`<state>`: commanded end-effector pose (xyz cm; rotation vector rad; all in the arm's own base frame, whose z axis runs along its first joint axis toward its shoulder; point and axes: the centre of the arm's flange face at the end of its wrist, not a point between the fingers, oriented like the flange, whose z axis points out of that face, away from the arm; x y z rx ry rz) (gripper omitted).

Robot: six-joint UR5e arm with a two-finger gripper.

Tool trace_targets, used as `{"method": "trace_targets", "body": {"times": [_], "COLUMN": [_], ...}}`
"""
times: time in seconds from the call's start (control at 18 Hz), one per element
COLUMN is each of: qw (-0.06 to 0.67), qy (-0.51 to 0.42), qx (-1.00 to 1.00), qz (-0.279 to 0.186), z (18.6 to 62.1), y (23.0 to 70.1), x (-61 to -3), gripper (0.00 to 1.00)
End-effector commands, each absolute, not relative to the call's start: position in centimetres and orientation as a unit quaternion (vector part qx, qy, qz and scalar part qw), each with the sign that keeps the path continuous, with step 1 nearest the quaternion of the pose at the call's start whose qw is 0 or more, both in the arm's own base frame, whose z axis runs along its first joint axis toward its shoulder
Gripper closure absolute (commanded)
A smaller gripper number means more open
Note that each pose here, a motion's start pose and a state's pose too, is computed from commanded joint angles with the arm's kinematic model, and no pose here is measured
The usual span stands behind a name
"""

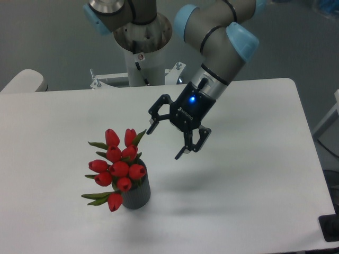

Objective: Pick up the flowers from the vase
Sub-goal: 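Move the open gripper toward the tulip stems above the grey vase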

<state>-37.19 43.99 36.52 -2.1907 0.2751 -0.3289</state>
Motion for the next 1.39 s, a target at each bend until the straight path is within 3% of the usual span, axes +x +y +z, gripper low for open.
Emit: {"method": "trace_targets", "body": {"times": [0.56,1.39], "qw": [0.448,0.449], "qy": [0.155,0.15], "qx": [-0.873,-0.872], "qz": [-0.115,-0.125], "z": [33.6,32.2], "y": [47.3,49.0], "x": [-35.9,-35.2], "gripper": [0.0,0.0]}}
